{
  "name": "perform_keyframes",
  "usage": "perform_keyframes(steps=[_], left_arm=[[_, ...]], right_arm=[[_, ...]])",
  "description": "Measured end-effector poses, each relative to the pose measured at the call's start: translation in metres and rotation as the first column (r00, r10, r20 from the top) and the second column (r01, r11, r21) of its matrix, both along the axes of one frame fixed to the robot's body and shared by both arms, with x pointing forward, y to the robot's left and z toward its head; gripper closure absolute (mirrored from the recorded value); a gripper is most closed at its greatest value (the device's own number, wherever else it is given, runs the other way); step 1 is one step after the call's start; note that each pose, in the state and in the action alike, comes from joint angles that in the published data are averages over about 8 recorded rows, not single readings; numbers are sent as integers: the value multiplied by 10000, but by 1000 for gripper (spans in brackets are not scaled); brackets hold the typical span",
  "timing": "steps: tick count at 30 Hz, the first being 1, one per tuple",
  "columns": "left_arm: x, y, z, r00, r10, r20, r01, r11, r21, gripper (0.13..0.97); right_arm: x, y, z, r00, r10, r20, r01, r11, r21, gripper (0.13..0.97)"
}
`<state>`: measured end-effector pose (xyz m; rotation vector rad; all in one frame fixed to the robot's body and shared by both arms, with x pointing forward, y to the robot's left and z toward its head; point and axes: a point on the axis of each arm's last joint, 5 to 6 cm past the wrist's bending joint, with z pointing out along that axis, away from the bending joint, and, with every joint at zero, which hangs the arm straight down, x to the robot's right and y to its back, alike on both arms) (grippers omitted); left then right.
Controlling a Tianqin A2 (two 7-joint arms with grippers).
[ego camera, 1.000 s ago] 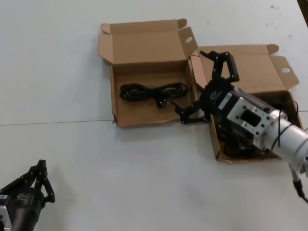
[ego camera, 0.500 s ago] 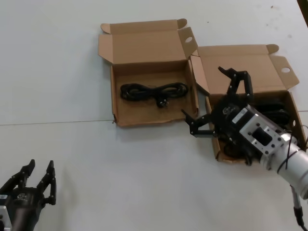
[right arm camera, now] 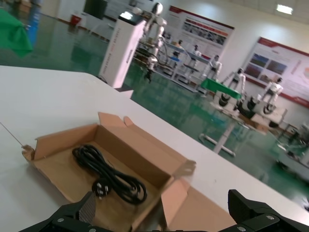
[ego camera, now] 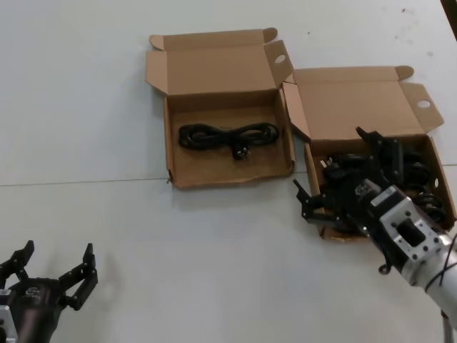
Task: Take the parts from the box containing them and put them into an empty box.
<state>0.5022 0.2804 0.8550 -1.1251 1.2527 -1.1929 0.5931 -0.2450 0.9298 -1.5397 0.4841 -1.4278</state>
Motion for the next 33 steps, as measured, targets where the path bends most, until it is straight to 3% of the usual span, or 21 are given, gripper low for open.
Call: perform_keyframes(steps=[7,16,25,33], left_arm=[[0,0,0,10000,0,0,0,10000,0,424],[0,1,0,10000,2,1,-2,10000,1,261],[0,0,0,10000,0,0,0,10000,3,163],[0,0,0,10000,0,0,0,10000,2,135]], right_arm=[[-146,-61,-162,9980,-543,-316,560,9970,541,130],[-347,-145,-359,9890,-1260,-777,1344,9843,1144,130],[-567,-236,-544,9713,-1998,-1292,2196,9617,1639,130],[-749,-311,-678,9508,-2577,-1718,2891,9375,1937,130]])
